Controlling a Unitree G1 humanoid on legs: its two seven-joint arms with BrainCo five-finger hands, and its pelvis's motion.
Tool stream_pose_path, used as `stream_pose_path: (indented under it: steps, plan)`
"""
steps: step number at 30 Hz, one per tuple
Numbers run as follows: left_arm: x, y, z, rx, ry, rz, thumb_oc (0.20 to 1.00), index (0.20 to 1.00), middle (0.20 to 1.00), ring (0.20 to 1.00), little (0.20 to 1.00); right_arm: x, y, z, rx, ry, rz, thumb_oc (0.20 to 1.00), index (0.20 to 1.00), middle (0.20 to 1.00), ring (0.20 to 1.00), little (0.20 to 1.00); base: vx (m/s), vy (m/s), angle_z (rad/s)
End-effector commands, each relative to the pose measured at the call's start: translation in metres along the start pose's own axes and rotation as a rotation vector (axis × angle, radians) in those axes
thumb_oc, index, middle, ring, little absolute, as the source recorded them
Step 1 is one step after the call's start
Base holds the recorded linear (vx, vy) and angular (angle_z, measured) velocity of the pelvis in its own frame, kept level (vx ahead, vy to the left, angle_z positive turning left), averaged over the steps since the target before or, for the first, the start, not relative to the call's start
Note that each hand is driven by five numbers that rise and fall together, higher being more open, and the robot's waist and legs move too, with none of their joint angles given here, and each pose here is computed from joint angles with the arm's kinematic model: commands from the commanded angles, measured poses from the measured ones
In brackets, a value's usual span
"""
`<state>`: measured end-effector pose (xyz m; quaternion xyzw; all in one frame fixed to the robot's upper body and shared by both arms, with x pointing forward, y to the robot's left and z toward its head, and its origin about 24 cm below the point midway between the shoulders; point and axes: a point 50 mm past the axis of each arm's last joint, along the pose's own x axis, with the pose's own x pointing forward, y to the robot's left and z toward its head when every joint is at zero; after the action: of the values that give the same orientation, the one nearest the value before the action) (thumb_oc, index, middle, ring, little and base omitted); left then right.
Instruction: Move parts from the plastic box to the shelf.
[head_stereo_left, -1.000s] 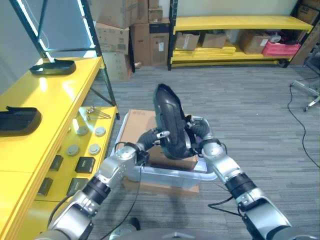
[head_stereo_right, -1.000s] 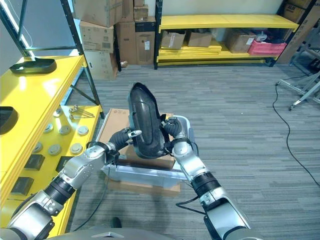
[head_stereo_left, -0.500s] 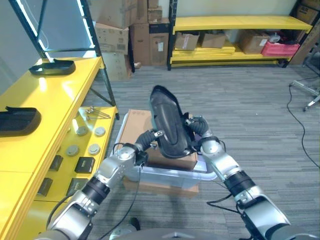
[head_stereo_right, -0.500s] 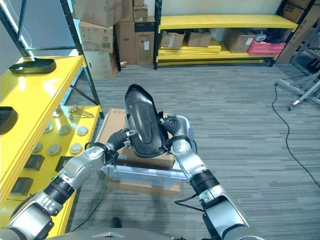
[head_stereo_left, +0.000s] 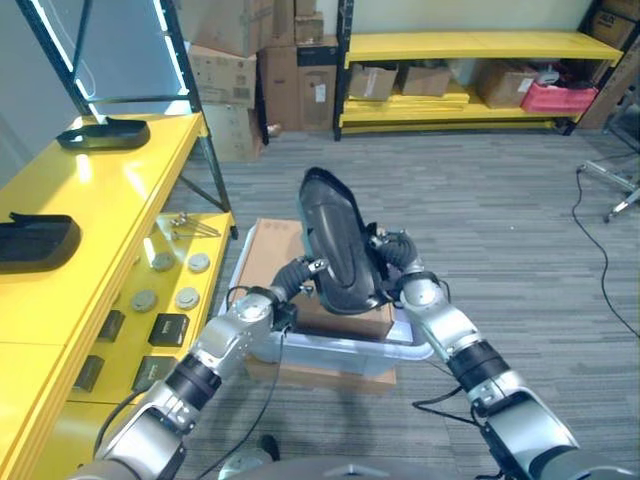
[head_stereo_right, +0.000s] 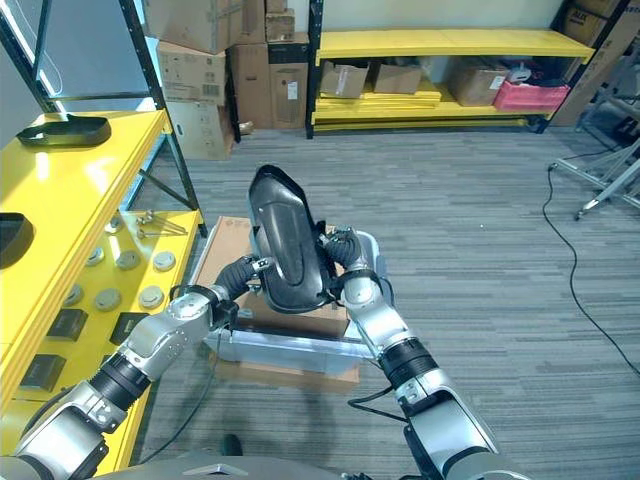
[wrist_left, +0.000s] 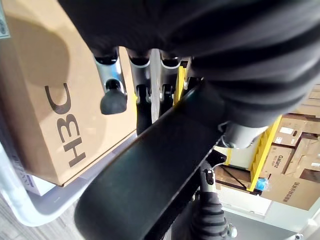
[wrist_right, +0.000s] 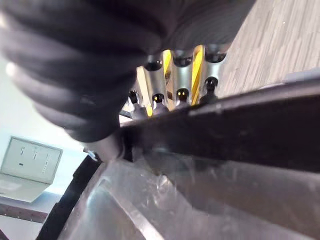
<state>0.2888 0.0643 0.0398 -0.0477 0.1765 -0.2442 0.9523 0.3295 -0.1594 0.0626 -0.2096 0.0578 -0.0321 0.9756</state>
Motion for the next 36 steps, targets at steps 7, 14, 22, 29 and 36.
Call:
stream_pose_path:
  steps: [7,14,22,29,36]
  plan:
    - [0.007,-0.027,0.075,-0.024,-0.342,-0.004,0.200,0.200,0.200,0.200,0.200,0.009,0.013,0.061,0.301,-0.119,0.054,1.000,1.000,1.000,1.000,1.000,0.00,0.001,-0.02]
    - [-0.001,-0.004,0.082,-0.028,-0.398,0.119,0.200,0.200,0.200,0.200,0.200,0.006,0.010,0.059,0.375,-0.112,0.043,1.000,1.000,1.000,1.000,1.000,0.00,0.000,0.00]
    - [-0.027,0.049,0.083,0.041,-0.513,0.379,0.200,0.200,0.200,0.200,0.200,-0.006,-0.011,0.041,0.476,-0.116,-0.022,1.000,1.000,1.000,1.000,1.000,0.00,0.000,0.00]
    - [-0.067,0.100,0.084,0.109,-0.619,0.609,0.200,0.200,0.200,0.200,0.200,-0.023,-0.052,0.010,0.476,-0.076,-0.181,1.000,1.000,1.000,1.000,1.000,0.00,0.006,0.00]
    - [-0.108,0.126,0.088,0.178,-0.694,0.697,0.200,0.200,0.200,0.200,0.200,-0.046,-0.052,-0.044,0.440,0.101,-0.211,1.000,1.000,1.000,1.000,1.000,-0.03,0.038,-0.02]
